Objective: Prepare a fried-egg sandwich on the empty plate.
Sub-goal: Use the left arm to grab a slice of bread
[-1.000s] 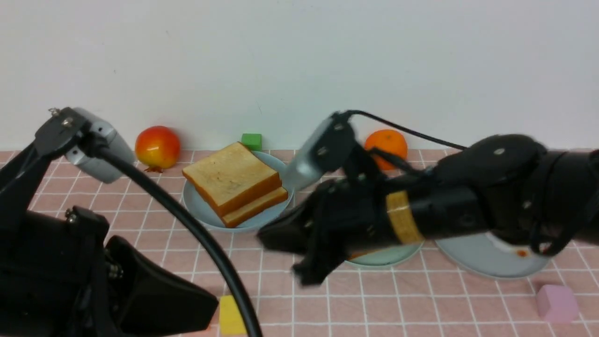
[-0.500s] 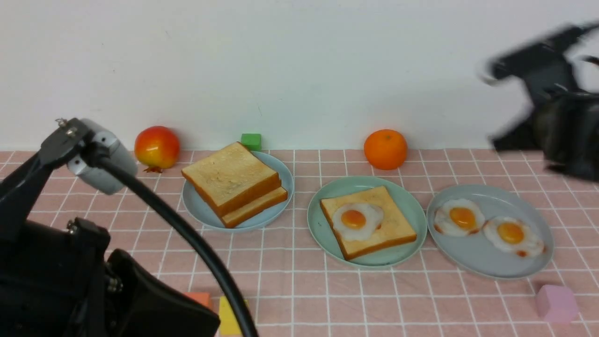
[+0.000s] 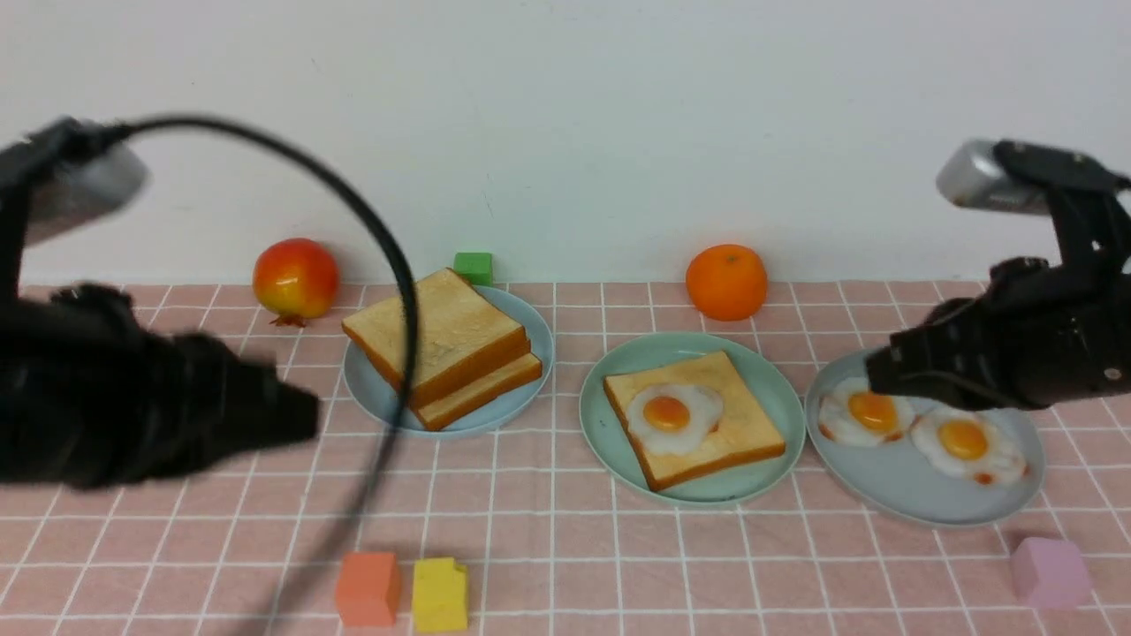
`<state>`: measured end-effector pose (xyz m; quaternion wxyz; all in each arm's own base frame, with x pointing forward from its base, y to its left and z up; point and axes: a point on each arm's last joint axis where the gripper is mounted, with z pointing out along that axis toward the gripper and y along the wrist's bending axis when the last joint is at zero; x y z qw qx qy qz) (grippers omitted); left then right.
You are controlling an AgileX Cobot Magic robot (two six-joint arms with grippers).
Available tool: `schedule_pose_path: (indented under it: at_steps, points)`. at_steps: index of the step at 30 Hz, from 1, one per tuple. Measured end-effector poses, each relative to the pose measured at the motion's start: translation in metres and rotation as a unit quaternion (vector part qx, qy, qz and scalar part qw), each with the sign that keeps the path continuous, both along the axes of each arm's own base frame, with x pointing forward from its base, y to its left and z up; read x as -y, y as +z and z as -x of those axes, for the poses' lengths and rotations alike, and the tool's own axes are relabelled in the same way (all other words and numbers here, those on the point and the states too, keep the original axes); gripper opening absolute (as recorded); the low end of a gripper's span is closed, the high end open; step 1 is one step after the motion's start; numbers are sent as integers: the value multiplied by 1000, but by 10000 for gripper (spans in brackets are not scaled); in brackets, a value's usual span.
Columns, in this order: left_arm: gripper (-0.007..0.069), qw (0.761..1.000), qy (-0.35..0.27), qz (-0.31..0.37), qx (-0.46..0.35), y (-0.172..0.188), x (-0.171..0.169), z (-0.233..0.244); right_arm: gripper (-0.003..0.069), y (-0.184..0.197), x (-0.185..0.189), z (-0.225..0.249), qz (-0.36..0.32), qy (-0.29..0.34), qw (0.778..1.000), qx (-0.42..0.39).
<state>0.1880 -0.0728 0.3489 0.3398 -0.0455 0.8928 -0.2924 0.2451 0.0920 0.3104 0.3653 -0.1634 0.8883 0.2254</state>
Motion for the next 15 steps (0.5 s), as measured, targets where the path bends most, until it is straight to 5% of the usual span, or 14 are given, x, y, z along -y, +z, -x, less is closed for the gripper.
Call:
schedule_pose_path:
  at_steps: [4, 15]
  points:
    - [148, 991, 100, 24, -91, -24, -19, -57, 19, 6, -32, 34, -21, 77, 997, 19]
    - [365, 981, 116, 9, -153, -72, -42, -193, 30, 4, -62, 57, -15, 159, 987, 18]
